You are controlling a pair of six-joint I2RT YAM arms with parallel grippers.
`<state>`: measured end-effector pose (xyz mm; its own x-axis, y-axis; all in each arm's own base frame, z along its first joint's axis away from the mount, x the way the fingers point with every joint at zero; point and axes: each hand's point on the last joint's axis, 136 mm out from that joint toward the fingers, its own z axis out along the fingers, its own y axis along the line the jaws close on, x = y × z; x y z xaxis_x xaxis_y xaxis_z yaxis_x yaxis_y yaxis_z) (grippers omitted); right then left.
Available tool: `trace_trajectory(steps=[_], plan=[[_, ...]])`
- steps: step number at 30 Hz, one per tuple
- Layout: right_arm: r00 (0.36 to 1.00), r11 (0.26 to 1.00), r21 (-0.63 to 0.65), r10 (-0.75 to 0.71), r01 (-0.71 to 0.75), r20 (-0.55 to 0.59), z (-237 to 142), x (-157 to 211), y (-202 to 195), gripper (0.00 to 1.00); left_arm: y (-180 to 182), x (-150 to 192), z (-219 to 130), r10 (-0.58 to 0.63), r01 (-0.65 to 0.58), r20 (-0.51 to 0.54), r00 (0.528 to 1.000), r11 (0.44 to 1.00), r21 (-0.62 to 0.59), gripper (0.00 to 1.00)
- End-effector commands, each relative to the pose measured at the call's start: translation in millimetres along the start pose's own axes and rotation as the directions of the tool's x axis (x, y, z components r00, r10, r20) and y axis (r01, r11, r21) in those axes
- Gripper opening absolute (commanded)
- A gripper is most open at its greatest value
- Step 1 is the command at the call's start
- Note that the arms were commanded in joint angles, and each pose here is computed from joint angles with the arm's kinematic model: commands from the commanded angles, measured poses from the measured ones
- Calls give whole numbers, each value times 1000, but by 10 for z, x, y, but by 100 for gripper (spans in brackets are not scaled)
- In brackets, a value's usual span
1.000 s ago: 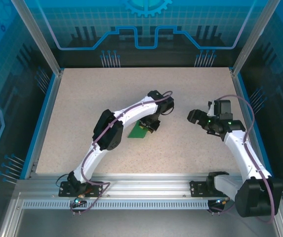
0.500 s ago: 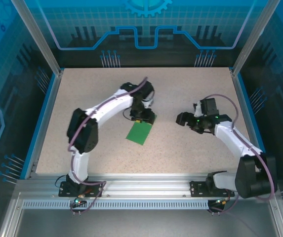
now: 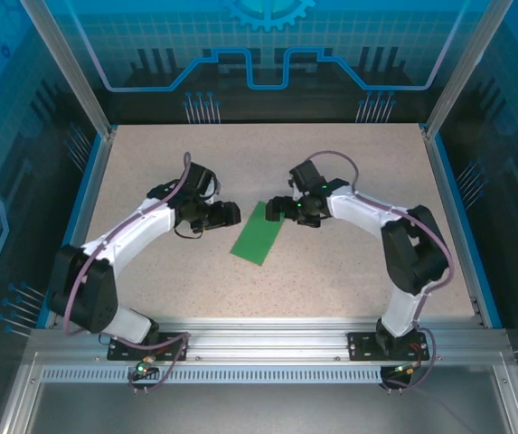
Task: Fold a paper plane with a square sheet of paper (fold left side to right side)
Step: Rotate the paper at the center of the table.
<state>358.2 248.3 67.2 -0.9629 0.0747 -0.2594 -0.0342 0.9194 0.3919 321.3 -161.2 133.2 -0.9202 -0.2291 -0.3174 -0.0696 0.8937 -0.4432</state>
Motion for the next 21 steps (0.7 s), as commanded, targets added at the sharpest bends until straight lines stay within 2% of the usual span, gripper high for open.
trace_trajectory(steps=[1,14,21], plan=[[999,998,61,36,-34,-22,144,-25,-31,100,135,-91,-19,-67,68,73,995,998,-14,79],[995,1000,-16,-27,25,-92,536,-87,324,99,161,-84,-67,-79,81,74,994,996,-28,79],[989,982,-142,-134,124,-64,585,-228,684,97,154,-79,-96,-83,85,82,993,996,-21,79]])
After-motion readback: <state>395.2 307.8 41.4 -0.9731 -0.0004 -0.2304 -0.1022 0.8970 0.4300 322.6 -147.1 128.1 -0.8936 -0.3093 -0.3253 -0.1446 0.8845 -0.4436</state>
